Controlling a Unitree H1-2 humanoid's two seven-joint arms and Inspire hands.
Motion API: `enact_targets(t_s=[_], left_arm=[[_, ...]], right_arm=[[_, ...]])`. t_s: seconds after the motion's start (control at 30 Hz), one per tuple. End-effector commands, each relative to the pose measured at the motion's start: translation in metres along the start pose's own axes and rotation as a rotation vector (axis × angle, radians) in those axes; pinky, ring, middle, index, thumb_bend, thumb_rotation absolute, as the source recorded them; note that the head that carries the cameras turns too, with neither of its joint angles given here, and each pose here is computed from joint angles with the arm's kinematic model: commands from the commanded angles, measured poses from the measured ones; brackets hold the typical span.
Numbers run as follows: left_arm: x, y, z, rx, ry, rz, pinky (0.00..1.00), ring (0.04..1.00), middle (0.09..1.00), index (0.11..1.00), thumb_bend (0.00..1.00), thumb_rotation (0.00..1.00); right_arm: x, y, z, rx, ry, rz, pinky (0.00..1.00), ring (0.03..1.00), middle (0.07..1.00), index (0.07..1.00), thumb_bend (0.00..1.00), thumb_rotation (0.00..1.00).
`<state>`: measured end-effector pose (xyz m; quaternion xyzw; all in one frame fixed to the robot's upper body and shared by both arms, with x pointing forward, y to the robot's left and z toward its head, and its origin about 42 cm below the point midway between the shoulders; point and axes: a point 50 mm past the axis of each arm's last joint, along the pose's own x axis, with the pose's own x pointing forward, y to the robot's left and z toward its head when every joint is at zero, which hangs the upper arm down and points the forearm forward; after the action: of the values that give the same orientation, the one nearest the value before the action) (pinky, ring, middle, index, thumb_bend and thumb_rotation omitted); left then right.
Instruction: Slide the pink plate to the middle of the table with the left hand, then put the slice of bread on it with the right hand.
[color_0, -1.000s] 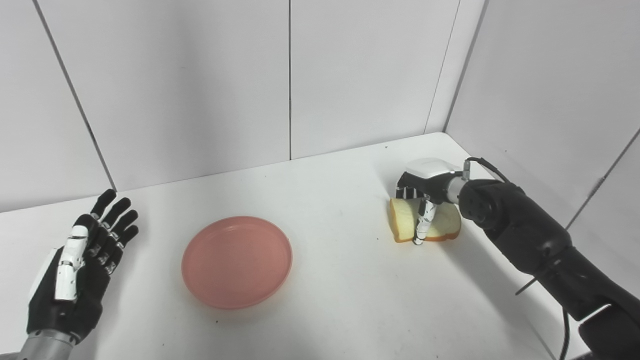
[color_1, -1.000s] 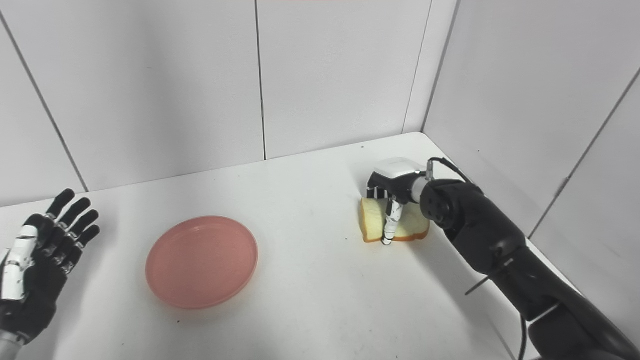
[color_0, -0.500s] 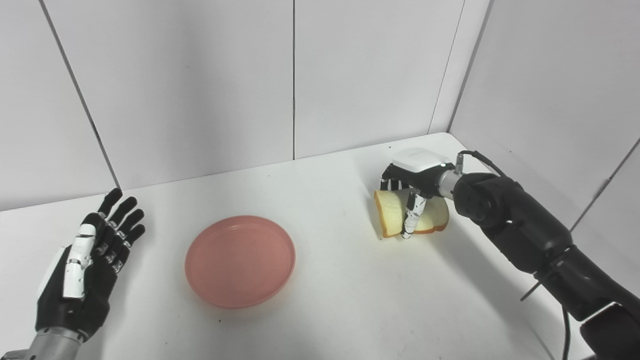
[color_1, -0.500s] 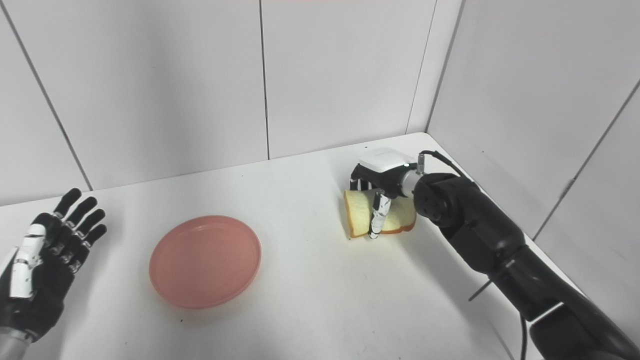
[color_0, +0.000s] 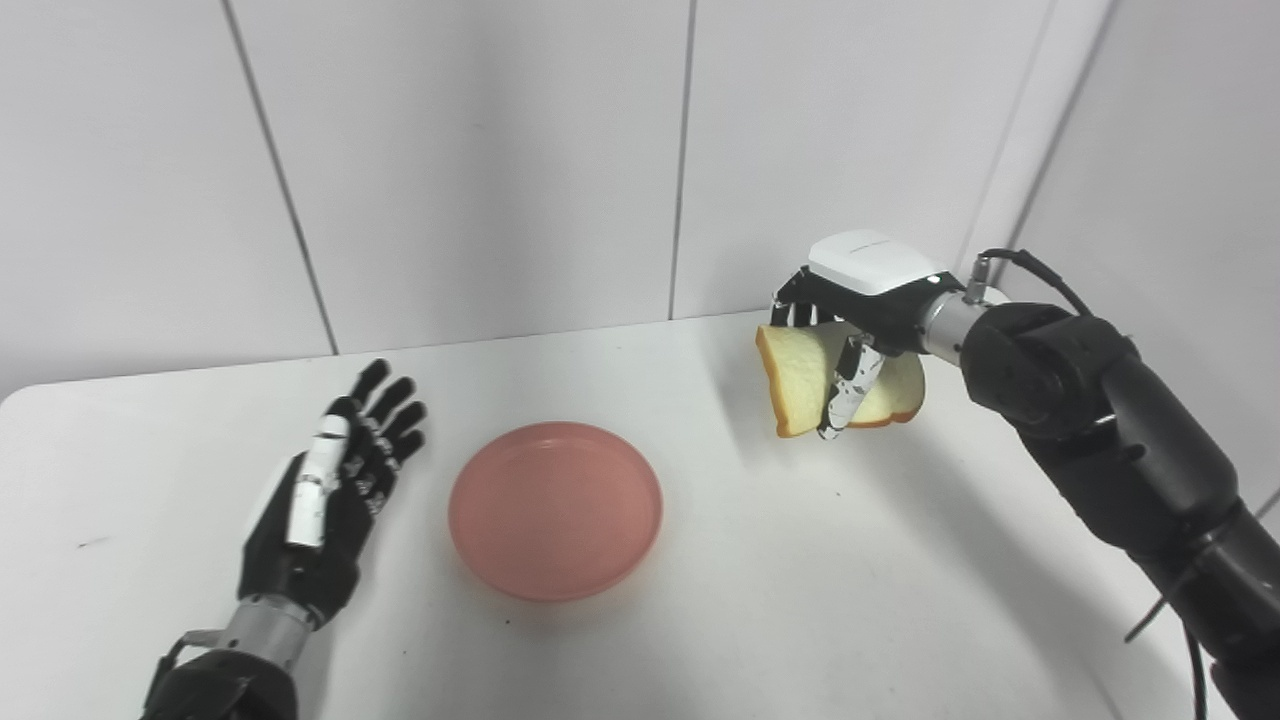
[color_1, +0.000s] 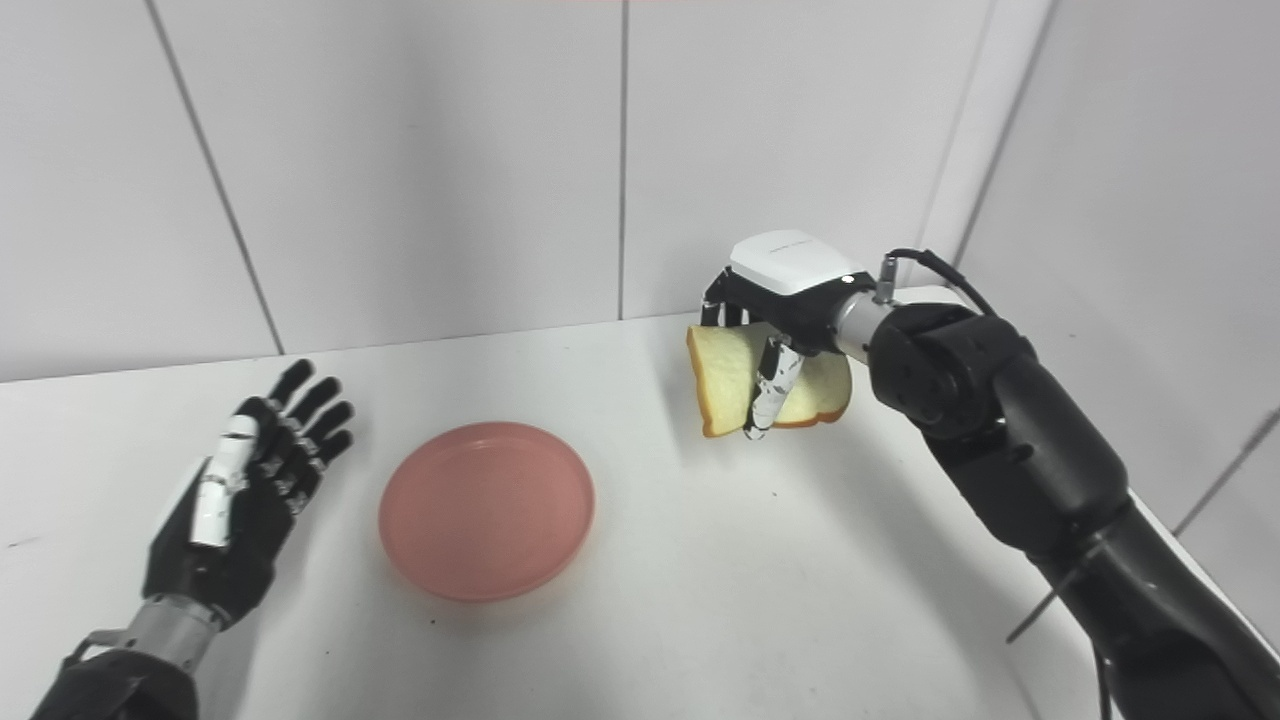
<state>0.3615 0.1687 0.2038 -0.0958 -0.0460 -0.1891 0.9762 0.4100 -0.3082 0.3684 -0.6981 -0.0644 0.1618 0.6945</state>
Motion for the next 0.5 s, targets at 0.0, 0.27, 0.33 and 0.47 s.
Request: enact_targets(t_s=[0.0, 0.27, 0.33, 0.47], left_arm=[[0.007, -0.006, 0.018, 0.023, -0.073, -0.012, 0.96, 0.950, 0.959, 0.968, 0.38, 1.00], [0.013, -0.015, 0.014, 0.001, -0.085, -0.012, 0.97, 0.963, 0.964, 0.955, 0.36, 1.00], [0.014, -0.017, 0.016, 0.004, -0.086, -0.006, 0.98, 0.968, 0.967, 0.964, 0.36, 1.00], [0.015, -0.020, 0.018, 0.007, -0.086, 0.011, 0.98, 0.964, 0.962, 0.960, 0.37, 1.00]], right_arm=[[0.000, -0.029, 0.008, -0.037, -0.024, -0.087, 0.41, 0.407, 0.506, 0.496, 0.52, 0.00], [0.026, -0.030, 0.054, -0.014, -0.154, -0.099, 0.32, 0.359, 0.465, 0.557, 0.51, 0.00], [0.034, -0.029, 0.071, 0.011, -0.194, -0.094, 0.36, 0.379, 0.482, 0.549, 0.51, 0.00], [0.048, -0.027, 0.092, 0.041, -0.258, -0.100, 0.42, 0.397, 0.494, 0.525, 0.51, 0.00]])
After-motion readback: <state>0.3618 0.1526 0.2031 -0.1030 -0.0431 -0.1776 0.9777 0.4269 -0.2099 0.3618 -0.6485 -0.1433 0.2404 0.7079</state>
